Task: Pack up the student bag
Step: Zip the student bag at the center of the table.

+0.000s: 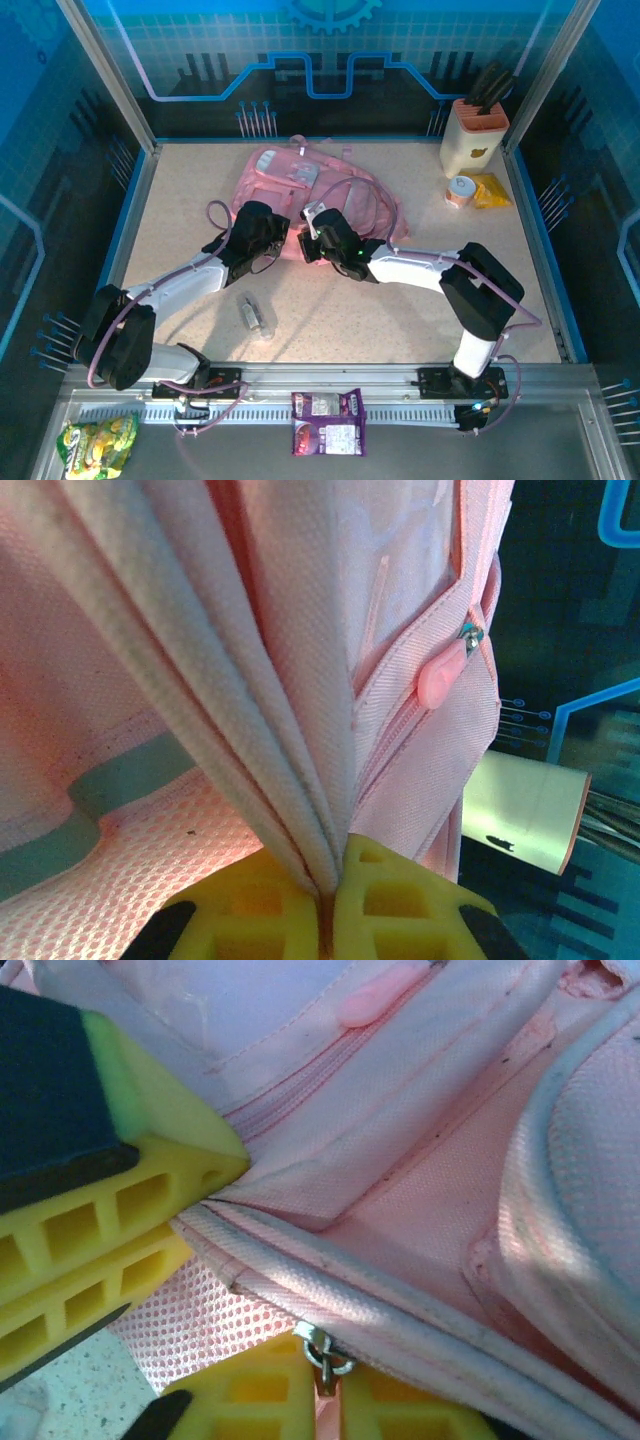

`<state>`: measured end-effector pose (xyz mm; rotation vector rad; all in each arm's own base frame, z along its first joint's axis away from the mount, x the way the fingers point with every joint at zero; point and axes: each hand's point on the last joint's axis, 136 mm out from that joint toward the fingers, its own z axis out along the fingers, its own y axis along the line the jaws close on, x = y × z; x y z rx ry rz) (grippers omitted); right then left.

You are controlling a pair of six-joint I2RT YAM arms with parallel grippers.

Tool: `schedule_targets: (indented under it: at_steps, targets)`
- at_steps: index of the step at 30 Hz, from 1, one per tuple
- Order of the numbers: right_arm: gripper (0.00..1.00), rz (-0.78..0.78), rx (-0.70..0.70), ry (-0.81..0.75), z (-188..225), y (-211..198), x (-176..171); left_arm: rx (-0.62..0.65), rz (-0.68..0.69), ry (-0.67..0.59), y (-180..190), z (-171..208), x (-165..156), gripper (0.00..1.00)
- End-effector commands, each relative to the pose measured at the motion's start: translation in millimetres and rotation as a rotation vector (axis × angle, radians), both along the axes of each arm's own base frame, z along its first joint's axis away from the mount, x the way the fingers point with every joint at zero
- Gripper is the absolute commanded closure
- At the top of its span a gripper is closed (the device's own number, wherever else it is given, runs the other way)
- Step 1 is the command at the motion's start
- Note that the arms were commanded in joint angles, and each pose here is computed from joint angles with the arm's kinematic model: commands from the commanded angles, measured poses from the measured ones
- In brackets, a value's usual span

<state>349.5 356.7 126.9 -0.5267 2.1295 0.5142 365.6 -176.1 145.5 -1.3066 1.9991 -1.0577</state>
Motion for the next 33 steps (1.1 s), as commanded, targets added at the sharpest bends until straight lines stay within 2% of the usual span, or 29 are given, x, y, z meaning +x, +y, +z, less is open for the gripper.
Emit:
schedule_targets:
  at_steps: [1, 3, 11, 17, 27, 33]
  targets:
    - [0.93, -0.039, 0.1, -0.132, 43, 6, 28, -0.067, -0.139, -0.023, -33, 17, -20, 1.0]
    - [1.0, -0.057, 0.092, -0.129, 41, 1, 27, -0.055, -0.129, -0.028, -29, 18, -21, 1.0]
    - [1.0, -0.105, 0.046, -0.089, 30, -21, 17, -0.024, -0.099, -0.028, -18, 18, -20, 1.0]
    - [1.0, -0.148, -0.056, -0.014, 10, -43, 4, -0.02, -0.08, -0.033, -9, 20, -18, 1.0]
    - [1.0, -0.173, -0.109, 0.025, 5, -64, -8, -0.022, -0.067, -0.022, -3, 19, -19, 1.0]
    - [1.0, -0.234, -0.152, 0.066, -2, -91, -17, 0.019, -0.027, -0.019, 17, 18, -19, 1.0]
